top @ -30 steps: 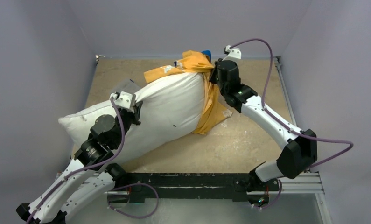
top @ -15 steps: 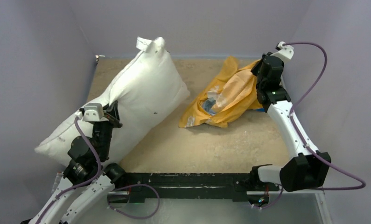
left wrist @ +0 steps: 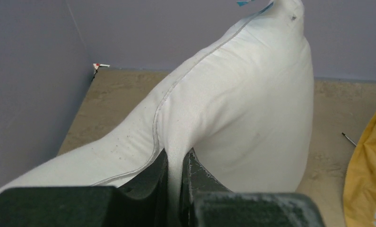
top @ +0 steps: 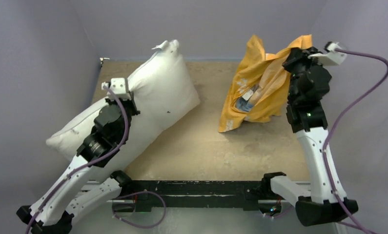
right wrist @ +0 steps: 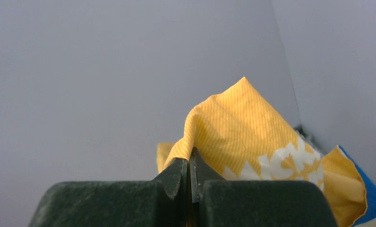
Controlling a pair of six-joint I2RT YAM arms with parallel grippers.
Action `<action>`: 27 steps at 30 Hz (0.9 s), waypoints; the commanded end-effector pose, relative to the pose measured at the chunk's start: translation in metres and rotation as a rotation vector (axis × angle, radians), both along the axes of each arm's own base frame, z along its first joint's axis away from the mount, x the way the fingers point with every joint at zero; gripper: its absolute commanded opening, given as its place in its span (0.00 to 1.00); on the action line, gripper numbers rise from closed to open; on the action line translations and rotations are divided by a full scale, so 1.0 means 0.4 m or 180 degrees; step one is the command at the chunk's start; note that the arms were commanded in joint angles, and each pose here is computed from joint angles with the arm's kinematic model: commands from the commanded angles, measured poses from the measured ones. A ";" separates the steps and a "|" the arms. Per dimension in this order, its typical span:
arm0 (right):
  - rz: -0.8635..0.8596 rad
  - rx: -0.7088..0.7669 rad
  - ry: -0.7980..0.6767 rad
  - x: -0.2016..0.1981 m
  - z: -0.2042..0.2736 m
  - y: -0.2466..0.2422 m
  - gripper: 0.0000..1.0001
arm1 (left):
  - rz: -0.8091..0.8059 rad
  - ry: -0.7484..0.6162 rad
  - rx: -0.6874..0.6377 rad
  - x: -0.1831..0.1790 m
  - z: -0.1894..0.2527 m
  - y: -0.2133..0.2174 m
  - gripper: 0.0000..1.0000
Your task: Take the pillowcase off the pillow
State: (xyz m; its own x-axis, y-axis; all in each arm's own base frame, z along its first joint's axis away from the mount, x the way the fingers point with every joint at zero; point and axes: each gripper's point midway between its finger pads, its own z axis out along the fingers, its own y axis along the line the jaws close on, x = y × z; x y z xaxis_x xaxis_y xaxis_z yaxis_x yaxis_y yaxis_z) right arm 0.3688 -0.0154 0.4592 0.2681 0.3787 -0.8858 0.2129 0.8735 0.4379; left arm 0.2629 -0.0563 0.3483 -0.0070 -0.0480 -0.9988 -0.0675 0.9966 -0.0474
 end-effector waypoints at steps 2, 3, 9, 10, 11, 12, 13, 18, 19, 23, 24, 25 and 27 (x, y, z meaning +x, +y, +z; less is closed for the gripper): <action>0.0070 -0.0028 -0.1130 -0.209 0.279 -0.014 0.00 | -0.0141 -0.0250 -0.0691 0.032 0.179 -0.057 0.00; 0.0080 -0.0029 -0.1163 -0.227 0.281 -0.014 0.00 | -0.0172 -0.0193 -0.0714 0.042 0.173 -0.071 0.00; 0.0196 0.0164 -0.1066 -0.278 0.173 -0.008 0.00 | -0.0257 0.0433 -0.0681 0.102 0.011 -0.153 0.00; 0.0220 0.0225 -0.1022 -0.278 0.142 -0.005 0.00 | -0.0220 0.0535 -0.0675 0.112 -0.027 -0.160 0.00; 0.0240 0.0297 -0.0968 -0.275 0.105 -0.003 0.00 | -0.0170 0.0657 -0.0656 0.118 -0.070 -0.163 0.00; 0.0267 0.0367 -0.0903 -0.270 0.066 0.001 0.00 | -0.0128 0.0760 -0.0633 0.121 -0.104 -0.164 0.06; 0.0294 0.0430 -0.0839 -0.266 0.029 0.005 0.00 | -0.0095 0.0846 -0.0624 0.122 -0.131 -0.165 0.19; 0.0435 0.0776 -0.0429 -0.242 -0.158 0.032 0.00 | -0.0029 0.0917 -0.0581 0.094 -0.136 -0.139 0.75; 0.0476 0.0836 -0.0398 -0.246 -0.179 0.038 0.00 | -0.0011 0.0887 -0.0572 0.083 -0.125 -0.125 0.83; 0.0652 0.0998 -0.0486 -0.278 -0.197 0.057 0.06 | 0.0049 0.0680 -0.0621 0.012 -0.061 -0.055 0.89; 0.0712 0.1020 -0.0535 -0.290 -0.189 0.063 0.16 | 0.0052 0.0634 -0.0631 -0.008 -0.047 -0.038 0.89; 0.0757 0.1040 -0.0574 -0.298 -0.181 0.068 0.26 | 0.0044 0.0578 -0.0647 -0.028 -0.031 -0.022 0.90; 0.0797 0.1046 -0.0535 -0.305 -0.184 0.073 0.39 | 0.0062 0.0470 -0.0679 -0.069 -0.001 0.015 0.91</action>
State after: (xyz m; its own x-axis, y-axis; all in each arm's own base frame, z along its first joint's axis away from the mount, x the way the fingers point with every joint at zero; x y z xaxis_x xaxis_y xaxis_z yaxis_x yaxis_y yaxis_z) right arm 0.2651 0.0050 0.3448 0.2061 0.6430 -0.7376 0.0585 0.7443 0.6652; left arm 0.2632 -0.0818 0.3196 -0.2244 -0.2359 -0.9455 -0.0777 0.9715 -0.2239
